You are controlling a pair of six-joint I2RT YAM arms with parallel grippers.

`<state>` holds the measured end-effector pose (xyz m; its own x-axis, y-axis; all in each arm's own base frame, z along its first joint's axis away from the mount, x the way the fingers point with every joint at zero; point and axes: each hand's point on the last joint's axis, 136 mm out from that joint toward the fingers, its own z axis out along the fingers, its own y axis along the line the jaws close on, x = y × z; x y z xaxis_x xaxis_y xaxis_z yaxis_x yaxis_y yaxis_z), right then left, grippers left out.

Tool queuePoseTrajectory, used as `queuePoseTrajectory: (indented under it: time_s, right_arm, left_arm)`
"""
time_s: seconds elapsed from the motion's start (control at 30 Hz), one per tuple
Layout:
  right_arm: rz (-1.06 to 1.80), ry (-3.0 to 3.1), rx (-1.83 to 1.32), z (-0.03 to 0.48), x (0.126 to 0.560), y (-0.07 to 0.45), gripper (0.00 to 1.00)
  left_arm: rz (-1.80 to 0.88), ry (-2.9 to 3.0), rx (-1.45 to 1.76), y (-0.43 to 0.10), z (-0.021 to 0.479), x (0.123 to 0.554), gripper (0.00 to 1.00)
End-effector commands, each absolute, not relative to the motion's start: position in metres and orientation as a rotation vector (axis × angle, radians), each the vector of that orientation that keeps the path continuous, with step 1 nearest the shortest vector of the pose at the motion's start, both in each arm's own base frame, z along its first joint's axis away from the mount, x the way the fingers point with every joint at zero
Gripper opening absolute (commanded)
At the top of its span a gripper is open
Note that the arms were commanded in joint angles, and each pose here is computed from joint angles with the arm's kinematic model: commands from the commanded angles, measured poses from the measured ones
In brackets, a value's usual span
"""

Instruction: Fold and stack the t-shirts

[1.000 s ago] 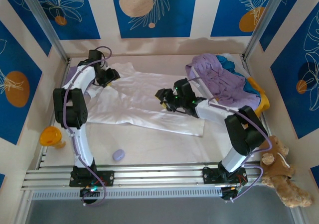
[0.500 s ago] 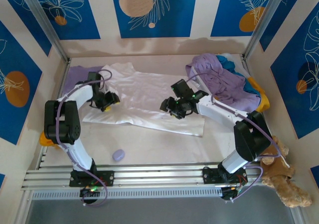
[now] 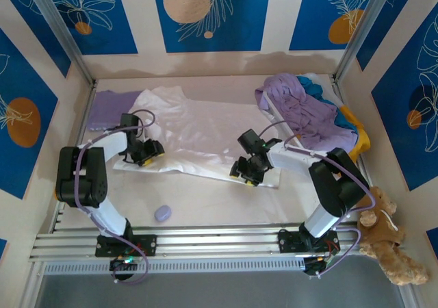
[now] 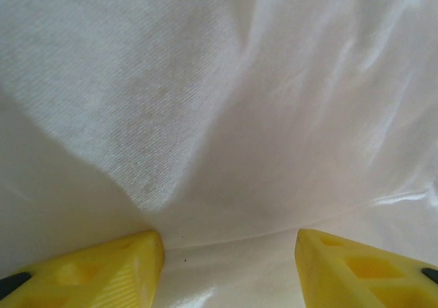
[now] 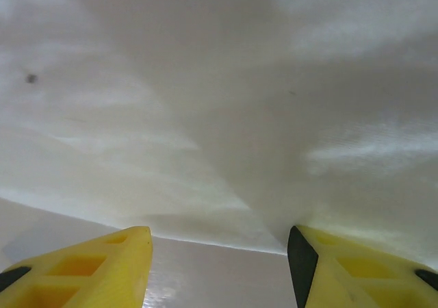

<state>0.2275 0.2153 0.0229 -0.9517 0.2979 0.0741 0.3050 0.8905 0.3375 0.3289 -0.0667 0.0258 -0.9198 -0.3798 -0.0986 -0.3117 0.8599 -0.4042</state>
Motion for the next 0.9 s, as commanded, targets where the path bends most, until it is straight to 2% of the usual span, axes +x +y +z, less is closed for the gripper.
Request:
queuePoseTrajectory:
  time_s: [0.0,0.3,0.5,0.7,0.87]
  right_arm:
    - [-0.516,-2.973,-0.515,0.016,0.208,0.206,0.56]
    - [-0.514,-2.922,-0.591,0.016,0.167,0.184,0.56]
    - [-0.611,-2.98,-0.56,0.043,0.155,0.177,0.56]
    - [-0.65,-3.067,-0.615,0.075,0.169,0.155,0.56]
    - [-0.568,-3.116,-0.656,0.086,0.186,0.127,0.56]
  left_arm:
    - [-0.472,3.008,-0.632,-0.057,0.004,0.279,0.58]
    - [-0.502,2.988,-0.714,-0.058,0.012,0.237,0.59]
    - [-0.528,2.919,-0.674,-0.059,0.039,0.232,0.6]
    - [-0.517,2.874,-0.624,-0.054,0.076,0.26,0.6]
    - [-0.423,2.847,-0.614,-0.02,0.097,0.302,0.57]
